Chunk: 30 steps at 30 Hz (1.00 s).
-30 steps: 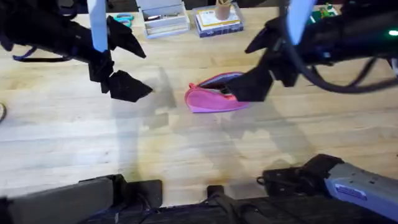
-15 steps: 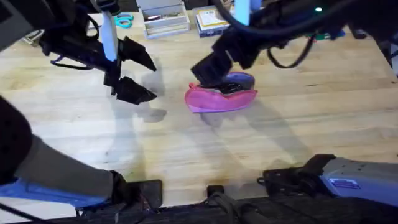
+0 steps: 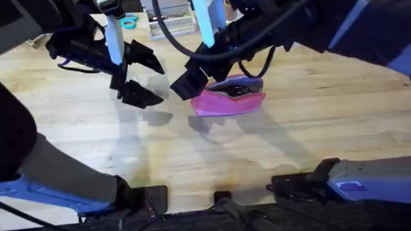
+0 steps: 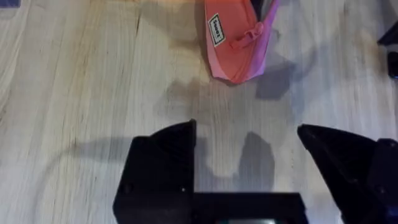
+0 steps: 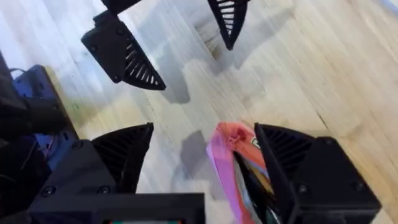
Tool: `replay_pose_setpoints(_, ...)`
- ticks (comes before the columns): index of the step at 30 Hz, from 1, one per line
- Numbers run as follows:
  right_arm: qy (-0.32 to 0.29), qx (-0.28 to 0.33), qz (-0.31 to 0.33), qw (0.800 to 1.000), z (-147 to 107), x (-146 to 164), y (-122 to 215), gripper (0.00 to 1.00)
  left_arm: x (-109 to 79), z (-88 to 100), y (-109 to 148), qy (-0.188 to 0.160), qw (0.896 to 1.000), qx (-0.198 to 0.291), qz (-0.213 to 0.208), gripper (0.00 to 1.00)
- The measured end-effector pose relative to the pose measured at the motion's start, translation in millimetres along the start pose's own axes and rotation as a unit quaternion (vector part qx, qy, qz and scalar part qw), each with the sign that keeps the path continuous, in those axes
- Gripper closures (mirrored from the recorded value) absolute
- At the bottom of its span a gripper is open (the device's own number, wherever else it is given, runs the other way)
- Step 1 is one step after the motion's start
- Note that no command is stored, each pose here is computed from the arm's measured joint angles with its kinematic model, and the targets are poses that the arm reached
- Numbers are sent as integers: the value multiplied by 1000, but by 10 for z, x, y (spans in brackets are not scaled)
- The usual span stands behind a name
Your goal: Unzip the bag, pick up the pens from the table one at a time and place them inside, then zip the bag closed.
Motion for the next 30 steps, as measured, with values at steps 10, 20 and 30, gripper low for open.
replay_pose_setpoints(10, -27, 69, 15, 997, -275, -114, -496, 5, -7, 19, 0, 2, 1000, -6, -1, 7)
replay_pose_setpoints(20, -36, 107, -6, 994, -450, -248, -729, 4, -34, 23, 0, 8, 1000, -7, -6, 7)
replay_pose_setpoints(30, -39, 121, -16, 992, -512, -275, -733, 3, -38, 23, 0, 9, 1000, -7, -7, 8)
Point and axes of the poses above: each hand's point on the last joint's axis, 136 mm out from that joint toward the fingers, its own y axis back along the fingers, its own x axis along the line the jaws close on, z = x × y, the point moved 2 cm from there along y, back along the fingers, and after that the axes turned 4 degrees about y, right-handed, at the moved point
